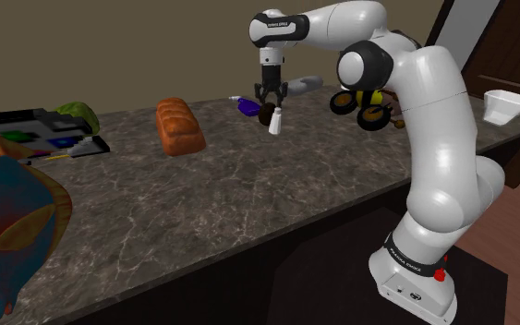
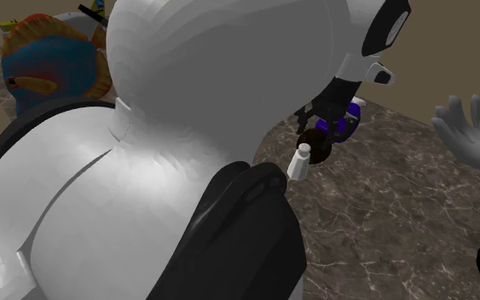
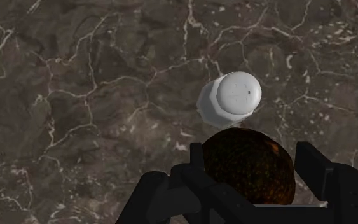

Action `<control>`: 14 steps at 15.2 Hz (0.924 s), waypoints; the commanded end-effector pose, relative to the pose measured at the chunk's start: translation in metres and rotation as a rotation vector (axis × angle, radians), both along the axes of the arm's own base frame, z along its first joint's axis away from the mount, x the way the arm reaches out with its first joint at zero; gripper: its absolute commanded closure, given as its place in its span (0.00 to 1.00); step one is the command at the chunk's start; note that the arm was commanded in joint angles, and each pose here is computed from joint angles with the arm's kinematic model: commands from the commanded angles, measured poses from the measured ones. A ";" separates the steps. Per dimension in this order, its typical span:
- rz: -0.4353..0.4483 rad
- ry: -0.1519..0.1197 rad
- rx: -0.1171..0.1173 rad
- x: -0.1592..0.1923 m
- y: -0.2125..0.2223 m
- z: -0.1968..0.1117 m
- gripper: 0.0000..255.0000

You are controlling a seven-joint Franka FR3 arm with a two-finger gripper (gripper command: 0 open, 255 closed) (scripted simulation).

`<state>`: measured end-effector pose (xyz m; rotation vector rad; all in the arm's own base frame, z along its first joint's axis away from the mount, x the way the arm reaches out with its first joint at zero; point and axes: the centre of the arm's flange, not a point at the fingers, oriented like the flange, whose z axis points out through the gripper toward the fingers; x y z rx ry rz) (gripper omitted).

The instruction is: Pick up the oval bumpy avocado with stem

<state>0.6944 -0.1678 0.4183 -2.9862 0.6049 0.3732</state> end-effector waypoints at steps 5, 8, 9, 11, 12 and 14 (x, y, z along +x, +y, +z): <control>0.000 0.001 0.001 0.000 0.000 -0.002 1.00; 0.001 0.001 0.001 0.000 0.000 -0.002 1.00; 0.000 0.001 0.001 0.000 0.000 -0.002 1.00; 0.000 0.001 0.001 0.000 0.000 0.009 1.00; 0.000 0.001 0.001 0.000 0.000 0.014 1.00; 0.000 0.001 0.001 0.000 0.000 0.024 1.00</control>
